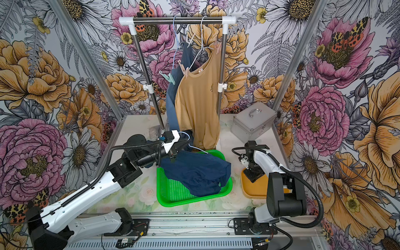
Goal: Remove the clothespins securing t-shirts to the hanger
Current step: Place the clothespin in the storage box, then adjust the hanger.
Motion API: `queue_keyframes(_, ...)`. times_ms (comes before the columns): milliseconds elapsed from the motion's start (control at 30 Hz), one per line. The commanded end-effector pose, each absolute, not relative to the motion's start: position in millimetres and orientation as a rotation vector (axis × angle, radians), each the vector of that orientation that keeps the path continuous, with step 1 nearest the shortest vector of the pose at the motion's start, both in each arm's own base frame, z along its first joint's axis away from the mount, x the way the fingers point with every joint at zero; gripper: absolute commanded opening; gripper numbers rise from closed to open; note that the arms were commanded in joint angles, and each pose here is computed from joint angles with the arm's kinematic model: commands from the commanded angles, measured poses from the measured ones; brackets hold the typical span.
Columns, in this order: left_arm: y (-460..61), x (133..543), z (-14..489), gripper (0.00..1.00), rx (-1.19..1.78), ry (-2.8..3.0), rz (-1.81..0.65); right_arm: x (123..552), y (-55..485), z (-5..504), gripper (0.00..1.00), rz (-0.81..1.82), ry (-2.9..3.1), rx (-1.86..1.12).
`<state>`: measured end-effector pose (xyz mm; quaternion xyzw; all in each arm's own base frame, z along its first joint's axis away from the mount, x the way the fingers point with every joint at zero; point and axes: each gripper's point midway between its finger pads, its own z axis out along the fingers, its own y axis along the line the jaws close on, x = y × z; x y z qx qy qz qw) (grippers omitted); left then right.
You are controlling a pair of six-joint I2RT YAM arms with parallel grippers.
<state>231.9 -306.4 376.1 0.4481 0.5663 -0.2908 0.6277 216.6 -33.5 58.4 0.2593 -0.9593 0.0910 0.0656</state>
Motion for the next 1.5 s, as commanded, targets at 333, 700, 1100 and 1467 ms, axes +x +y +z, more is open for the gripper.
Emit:
queue_keyframes(333, -296.0, 232.0, 396.1, 0.00, 1.001, 1.272, -0.642, 247.4, -23.1, 143.9, 0.56, 0.405, -3.273, 0.812)
queue_keyframes(700, -314.0, 228.8, 395.0, 0.01, 1.017, 1.302, -0.659, 252.6, 50.1, 255.9, 0.55, -0.002, -3.728, 1.142)
queue_keyframes(1100, -329.6, 227.8, 409.2, 0.00, 0.992, 1.338, -0.779, 236.1, 164.7, 385.3, 0.56, -0.940, -3.686, 1.997)
queue_keyframes(1467, -327.5, 229.2, 431.6, 0.01, 0.947, 1.313, -0.799, 244.9, 255.7, 393.1, 0.53, -1.400, -3.243, 2.378)
